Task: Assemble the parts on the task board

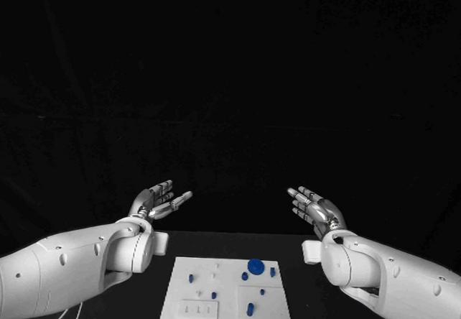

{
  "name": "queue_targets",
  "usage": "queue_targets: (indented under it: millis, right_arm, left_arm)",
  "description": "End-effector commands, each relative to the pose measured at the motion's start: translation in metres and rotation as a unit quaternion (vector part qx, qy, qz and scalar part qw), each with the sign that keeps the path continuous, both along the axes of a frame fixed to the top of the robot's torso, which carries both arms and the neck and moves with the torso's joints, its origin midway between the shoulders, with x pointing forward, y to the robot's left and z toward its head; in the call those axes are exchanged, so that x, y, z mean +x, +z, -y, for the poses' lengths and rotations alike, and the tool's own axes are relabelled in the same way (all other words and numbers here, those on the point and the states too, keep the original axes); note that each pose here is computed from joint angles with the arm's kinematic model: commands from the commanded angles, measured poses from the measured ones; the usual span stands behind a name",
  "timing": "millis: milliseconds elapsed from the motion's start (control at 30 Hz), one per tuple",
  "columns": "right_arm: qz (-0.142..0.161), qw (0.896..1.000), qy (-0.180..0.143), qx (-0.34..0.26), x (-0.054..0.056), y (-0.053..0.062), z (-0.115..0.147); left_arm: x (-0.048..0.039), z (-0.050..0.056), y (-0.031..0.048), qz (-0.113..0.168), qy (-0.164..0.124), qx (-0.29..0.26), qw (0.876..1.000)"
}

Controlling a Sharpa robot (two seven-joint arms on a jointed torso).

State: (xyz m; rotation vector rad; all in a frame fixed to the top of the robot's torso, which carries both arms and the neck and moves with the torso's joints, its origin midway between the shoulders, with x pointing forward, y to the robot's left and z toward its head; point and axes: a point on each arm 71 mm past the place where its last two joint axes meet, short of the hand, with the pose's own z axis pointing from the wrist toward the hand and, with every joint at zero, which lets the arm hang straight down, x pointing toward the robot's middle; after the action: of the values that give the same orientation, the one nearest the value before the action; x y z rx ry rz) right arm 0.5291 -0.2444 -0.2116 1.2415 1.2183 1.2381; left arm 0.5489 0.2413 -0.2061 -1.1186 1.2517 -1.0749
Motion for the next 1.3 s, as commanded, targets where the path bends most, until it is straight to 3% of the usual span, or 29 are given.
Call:
queue_targets:
  millis: [33, 233, 500, 800, 967, 1100, 1300]
  right_arm:
    - [-0.028, 0.994, 0.102, 0.001, 0.008, -0.002, -0.004]
    - [-0.043, 0.991, 0.13, -0.003, 0.023, 0.002, 0.011]
    - [-0.047, 0.989, 0.14, -0.019, 0.03, 0.001, 0.02]
    - [-0.047, 0.989, 0.142, -0.022, 0.03, 0.001, 0.019]
    - [-0.035, 0.986, 0.147, -0.065, 0.032, 0.001, 0.017]
    - [-0.011, 0.976, 0.163, -0.147, 0.034, 0.0, 0.011]
    - [0.033, 0.944, 0.192, -0.267, 0.036, -0.001, -0.002]
  left_arm:
    - [0.0118, 0.0, 0.004, -0.031, -0.041, -0.024, 0.998]
    - [0.0259, -0.01, 0.015, -0.031, -0.042, -0.013, 0.999]
    - [0.0272, -0.014, 0.0161, -0.032, -0.043, -0.014, 0.998]
    - [0.0271, -0.014, 0.0162, -0.031, -0.044, -0.014, 0.998]
    - [0.0269, -0.014, 0.0164, -0.031, -0.053, -0.018, 0.998]
    - [0.0243, -0.014, 0.0168, -0.028, -0.068, -0.023, 0.997]
    - [0.0151, -0.014, 0.02, -0.024, -0.094, -0.023, 0.995]
